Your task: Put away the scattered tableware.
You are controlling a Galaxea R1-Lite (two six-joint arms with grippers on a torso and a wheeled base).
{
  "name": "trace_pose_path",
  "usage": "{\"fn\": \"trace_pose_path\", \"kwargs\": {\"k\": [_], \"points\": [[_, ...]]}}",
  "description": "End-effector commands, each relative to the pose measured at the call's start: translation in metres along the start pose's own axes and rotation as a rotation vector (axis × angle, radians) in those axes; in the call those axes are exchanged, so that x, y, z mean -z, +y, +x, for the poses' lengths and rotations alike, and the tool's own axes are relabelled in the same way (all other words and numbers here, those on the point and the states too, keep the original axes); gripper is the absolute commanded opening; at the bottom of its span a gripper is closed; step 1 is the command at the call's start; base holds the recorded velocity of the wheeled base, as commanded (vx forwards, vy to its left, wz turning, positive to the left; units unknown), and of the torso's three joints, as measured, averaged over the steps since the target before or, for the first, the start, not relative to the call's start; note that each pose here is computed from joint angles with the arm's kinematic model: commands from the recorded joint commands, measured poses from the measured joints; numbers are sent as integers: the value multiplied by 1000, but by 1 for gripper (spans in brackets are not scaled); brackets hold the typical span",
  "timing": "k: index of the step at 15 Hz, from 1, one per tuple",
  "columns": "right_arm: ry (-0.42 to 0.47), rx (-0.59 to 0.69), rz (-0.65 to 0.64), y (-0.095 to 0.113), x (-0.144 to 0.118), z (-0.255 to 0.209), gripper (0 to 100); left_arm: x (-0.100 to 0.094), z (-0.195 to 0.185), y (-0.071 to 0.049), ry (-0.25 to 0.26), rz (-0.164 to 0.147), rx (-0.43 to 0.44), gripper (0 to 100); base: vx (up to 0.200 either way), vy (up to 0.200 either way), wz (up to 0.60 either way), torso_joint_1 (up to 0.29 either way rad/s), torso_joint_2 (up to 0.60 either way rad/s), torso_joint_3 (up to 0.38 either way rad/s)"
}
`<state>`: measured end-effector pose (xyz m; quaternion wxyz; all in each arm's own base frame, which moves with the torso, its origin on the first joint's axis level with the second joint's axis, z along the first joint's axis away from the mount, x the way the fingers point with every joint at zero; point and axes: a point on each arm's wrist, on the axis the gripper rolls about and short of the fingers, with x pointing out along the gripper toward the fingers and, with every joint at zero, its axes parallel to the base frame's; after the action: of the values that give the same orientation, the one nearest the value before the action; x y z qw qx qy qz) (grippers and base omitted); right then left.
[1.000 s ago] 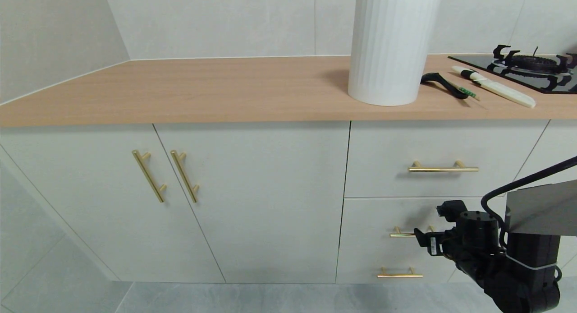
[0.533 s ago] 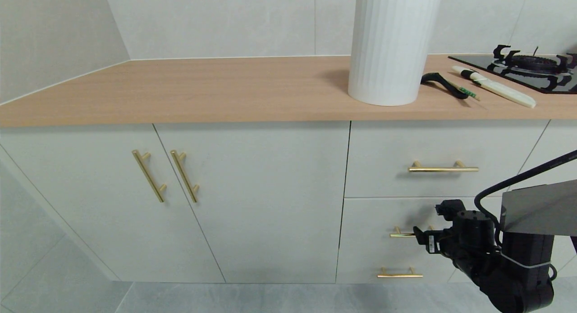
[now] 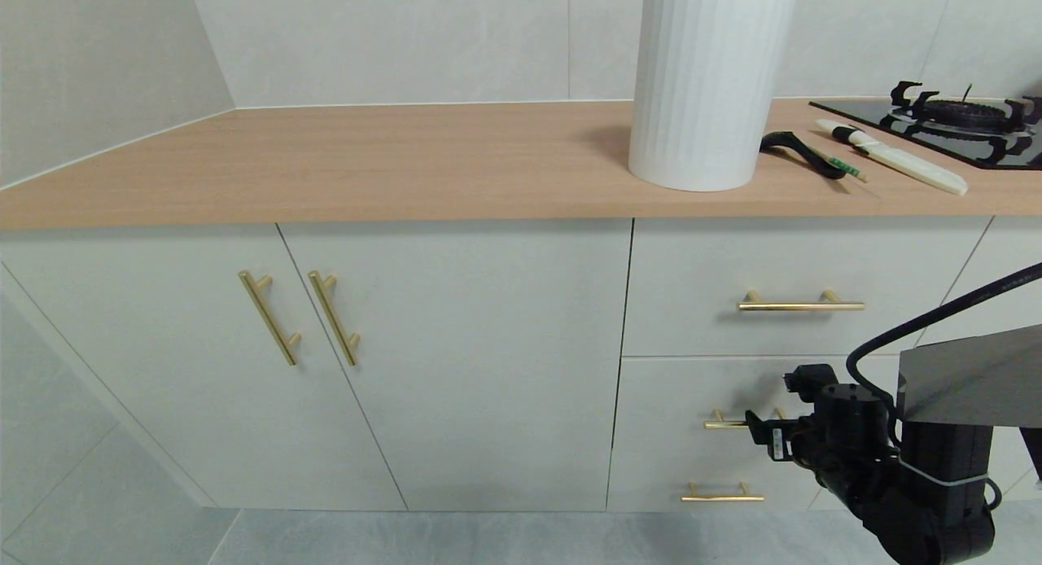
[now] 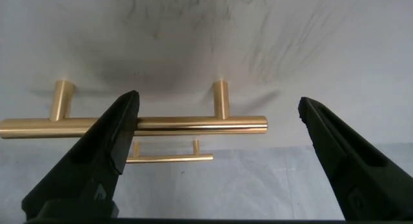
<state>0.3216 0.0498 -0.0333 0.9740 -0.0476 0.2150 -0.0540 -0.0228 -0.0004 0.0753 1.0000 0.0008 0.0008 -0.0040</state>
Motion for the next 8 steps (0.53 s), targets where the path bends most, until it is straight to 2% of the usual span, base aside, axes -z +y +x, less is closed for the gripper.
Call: {"fn": "trace_pose_path", "kwargs": {"k": [1,8], "points": [[17,-1,-7,0,3,-1,100,0,0,0,0,0,0,100,0,0,0,0,0,0],[69,-30,-28,-6,0,-24,100,0,0,0,0,0,0,100,0,0,0,0,0,0]]}}
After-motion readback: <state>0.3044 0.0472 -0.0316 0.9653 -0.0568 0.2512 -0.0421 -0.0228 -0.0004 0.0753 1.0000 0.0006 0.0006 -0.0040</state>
